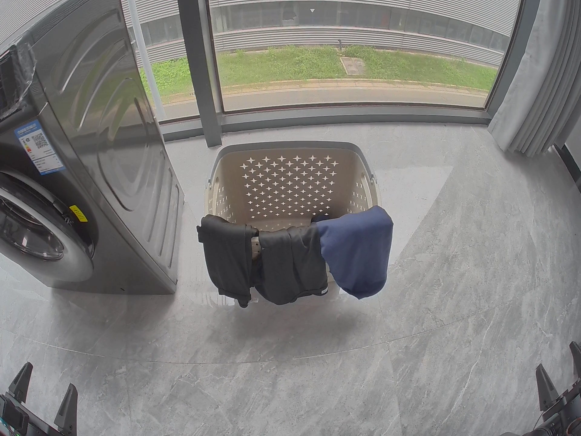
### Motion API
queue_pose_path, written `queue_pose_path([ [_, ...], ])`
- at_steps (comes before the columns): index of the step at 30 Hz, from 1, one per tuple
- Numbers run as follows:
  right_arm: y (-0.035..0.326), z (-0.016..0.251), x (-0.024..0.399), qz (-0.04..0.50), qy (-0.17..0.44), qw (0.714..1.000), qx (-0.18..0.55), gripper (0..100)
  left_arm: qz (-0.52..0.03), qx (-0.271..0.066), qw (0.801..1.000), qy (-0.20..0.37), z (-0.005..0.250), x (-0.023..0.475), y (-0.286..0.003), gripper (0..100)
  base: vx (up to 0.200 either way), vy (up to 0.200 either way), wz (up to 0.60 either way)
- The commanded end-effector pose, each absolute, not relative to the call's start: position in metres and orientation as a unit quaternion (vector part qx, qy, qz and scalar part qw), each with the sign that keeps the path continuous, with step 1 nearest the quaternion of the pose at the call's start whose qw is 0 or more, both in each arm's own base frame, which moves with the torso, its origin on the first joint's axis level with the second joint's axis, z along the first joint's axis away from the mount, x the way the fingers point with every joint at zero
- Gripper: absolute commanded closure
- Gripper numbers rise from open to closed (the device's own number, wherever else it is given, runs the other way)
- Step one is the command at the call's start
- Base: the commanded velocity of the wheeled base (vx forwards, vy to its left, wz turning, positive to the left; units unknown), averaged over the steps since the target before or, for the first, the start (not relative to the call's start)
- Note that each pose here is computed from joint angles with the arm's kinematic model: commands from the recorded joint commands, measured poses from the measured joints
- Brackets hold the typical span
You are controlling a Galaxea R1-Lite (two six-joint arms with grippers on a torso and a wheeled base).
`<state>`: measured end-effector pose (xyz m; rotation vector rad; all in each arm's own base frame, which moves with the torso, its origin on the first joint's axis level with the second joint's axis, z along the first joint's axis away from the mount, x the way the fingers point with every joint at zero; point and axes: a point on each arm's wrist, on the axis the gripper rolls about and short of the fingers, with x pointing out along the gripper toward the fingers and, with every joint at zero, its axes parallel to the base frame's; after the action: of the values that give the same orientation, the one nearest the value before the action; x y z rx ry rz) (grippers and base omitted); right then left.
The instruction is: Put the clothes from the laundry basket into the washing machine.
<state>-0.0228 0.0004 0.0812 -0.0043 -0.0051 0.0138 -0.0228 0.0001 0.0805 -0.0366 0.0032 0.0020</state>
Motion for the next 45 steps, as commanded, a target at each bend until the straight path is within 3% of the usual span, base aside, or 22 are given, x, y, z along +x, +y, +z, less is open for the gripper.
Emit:
queue_pose_path([
  [1,0.0004,0.076,-0.0227,0.007,-0.002,1.0,-0.002,0,0.001,-0.018,1.0,0.005,0.0762,-0.0223,0.0001,0,0.0,0.0,0.0],
  [19,0.0004,0.076,-0.0227,0.007,-0.002,1.0,-0.002,0,0.001,-0.018,1.0,0.005,0.0762,-0.0223,0.0001,0,0.2,0.0,0.0],
  [34,0.0004,0.076,-0.0227,0.007,-0.002,1.0,-0.002,0,0.001,-0.018,1.0,0.005,0.0762,-0.0223,0.0001,0,0.0,0.0,0.0],
  [45,0.0004,0.076,-0.0227,0.007,-0.002,1.0,-0.002,0,0.002,-0.02,1.0,0.005,0.0762,-0.0223,0.0001,0,0.145,0.0,0.0],
])
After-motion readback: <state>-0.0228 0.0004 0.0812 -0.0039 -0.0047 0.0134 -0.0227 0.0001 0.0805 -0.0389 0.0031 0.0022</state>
